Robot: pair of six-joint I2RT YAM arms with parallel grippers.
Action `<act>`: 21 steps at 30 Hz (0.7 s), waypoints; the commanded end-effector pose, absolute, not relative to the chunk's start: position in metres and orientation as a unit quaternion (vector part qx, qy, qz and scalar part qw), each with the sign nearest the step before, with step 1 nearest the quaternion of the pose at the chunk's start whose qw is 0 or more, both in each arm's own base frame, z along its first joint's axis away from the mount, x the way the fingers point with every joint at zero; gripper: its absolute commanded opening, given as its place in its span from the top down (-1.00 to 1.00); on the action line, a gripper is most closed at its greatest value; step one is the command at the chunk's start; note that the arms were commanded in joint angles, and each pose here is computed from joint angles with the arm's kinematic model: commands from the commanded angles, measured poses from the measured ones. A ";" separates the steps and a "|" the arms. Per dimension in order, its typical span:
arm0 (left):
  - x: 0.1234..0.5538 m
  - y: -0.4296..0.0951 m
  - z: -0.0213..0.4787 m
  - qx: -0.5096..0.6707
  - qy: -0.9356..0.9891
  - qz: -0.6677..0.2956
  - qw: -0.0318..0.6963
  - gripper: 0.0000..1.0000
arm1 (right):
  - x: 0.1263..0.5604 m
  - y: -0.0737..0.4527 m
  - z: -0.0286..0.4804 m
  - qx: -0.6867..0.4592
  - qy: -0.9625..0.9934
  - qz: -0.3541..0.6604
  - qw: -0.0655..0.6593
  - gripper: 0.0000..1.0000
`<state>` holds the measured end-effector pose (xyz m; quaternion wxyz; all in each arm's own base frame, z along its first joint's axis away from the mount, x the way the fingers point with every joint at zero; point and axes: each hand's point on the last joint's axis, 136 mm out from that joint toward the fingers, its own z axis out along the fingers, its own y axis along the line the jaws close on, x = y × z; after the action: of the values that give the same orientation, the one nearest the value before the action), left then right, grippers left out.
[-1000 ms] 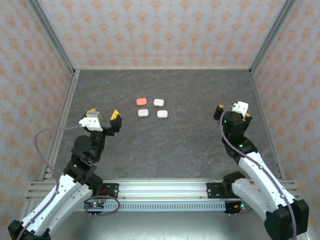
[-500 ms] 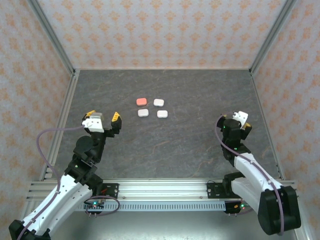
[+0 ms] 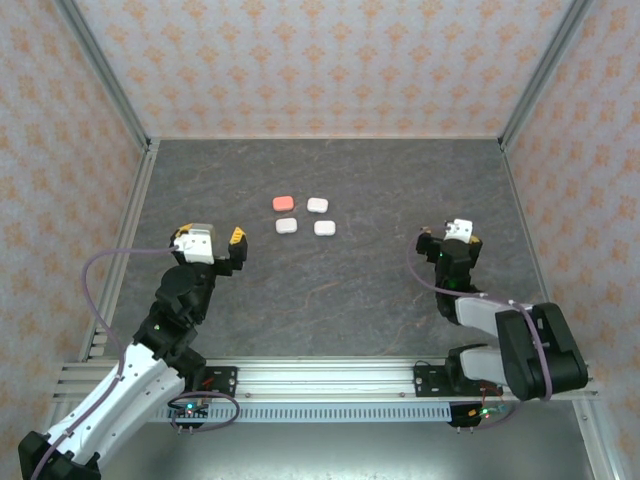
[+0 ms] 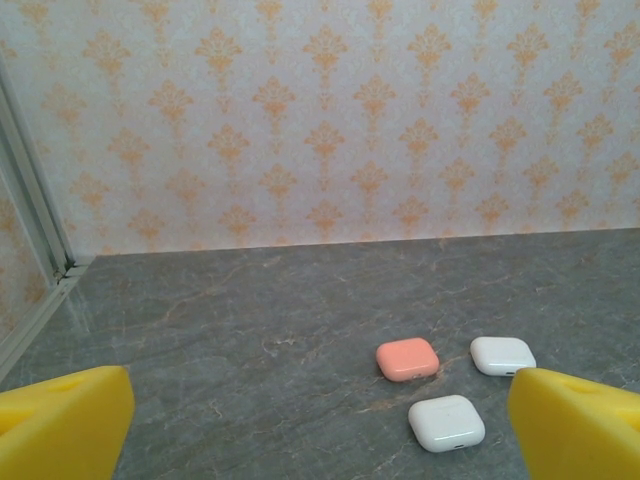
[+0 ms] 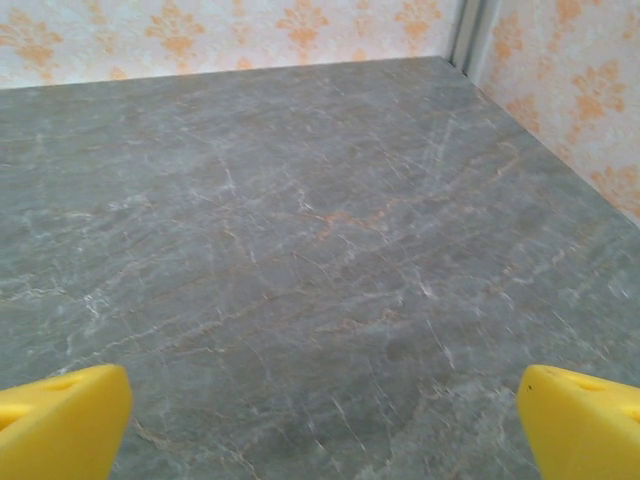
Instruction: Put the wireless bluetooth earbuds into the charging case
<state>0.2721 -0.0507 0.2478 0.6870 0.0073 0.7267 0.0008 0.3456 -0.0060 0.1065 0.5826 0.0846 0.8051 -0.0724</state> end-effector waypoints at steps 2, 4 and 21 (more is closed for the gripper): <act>0.273 -0.045 0.258 0.001 0.724 0.016 0.690 -0.93 | 0.359 0.002 0.119 0.060 0.776 -0.059 0.625 -0.98; 0.275 -0.044 0.257 0.000 0.727 0.021 0.686 -0.93 | 0.362 0.002 0.111 0.061 0.778 -0.064 0.622 -0.98; 0.291 -0.050 0.244 0.005 0.743 0.027 0.669 -0.96 | 0.394 -0.027 0.088 0.120 0.827 -0.026 0.548 -0.98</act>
<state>0.2883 -0.0540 0.2193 0.6430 0.0206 0.7651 0.0271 0.3991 -0.0335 0.1061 0.5814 0.1146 0.8037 -0.0540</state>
